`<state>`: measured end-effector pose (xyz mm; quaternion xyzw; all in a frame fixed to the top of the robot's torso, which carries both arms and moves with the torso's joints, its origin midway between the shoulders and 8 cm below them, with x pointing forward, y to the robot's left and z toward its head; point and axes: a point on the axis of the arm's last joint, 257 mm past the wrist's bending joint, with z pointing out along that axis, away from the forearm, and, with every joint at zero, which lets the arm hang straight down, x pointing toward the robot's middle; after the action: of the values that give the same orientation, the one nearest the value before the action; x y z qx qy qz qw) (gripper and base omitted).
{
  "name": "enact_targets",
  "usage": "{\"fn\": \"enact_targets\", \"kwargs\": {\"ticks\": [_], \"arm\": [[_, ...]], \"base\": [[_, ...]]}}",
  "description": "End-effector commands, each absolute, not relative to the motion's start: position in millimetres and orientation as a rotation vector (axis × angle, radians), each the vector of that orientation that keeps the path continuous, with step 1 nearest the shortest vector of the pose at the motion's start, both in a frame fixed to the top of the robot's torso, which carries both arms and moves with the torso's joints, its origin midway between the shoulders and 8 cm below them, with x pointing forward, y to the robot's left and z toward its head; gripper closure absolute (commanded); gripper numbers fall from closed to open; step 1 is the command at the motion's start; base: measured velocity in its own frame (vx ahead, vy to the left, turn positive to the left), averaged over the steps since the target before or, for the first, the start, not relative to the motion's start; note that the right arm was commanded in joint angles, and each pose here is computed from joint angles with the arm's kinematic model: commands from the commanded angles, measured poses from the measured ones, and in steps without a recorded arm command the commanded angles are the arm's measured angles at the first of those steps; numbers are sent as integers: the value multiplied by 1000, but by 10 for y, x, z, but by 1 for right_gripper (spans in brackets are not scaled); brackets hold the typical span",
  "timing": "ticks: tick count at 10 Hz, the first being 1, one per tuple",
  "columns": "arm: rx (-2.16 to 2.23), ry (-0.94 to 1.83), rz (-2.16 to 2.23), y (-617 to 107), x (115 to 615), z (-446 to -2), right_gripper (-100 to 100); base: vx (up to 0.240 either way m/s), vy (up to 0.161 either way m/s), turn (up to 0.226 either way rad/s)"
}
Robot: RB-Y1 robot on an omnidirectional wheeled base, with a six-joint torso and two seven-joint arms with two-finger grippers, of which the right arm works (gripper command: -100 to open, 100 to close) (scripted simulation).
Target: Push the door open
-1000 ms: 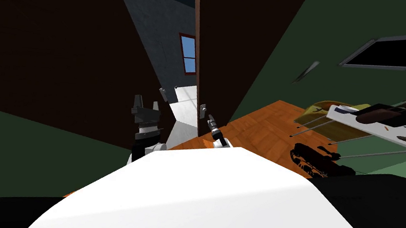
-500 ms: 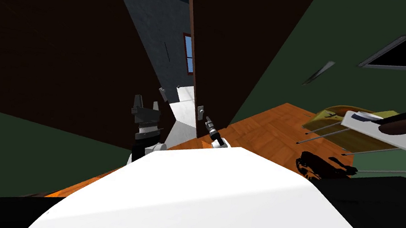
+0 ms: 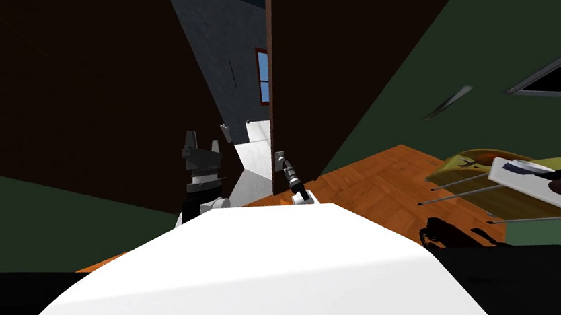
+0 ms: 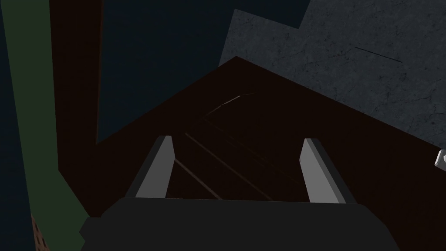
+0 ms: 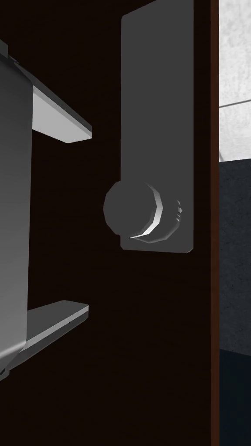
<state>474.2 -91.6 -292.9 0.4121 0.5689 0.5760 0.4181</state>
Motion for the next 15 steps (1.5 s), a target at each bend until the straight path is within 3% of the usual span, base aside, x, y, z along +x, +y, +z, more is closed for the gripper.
{"fn": "enact_targets", "kwargs": {"ticks": [1, 5, 6, 11, 15], "arm": [[1038, 1424, 1442, -924, 4776, -2945, -100], [1045, 1418, 1440, -928, 4818, -2953, -100], [1045, 1418, 1440, -928, 4818, -2953, 100], [1045, 1418, 1440, -928, 4818, -2953, 100], [1048, 1399, 1398, -1122, 4922, -2942, 100]], "base": [[215, 88, 34], [162, 46, 22], [-10, -5, -7], [-9, -3, 5], [160, 80, -54]]}}
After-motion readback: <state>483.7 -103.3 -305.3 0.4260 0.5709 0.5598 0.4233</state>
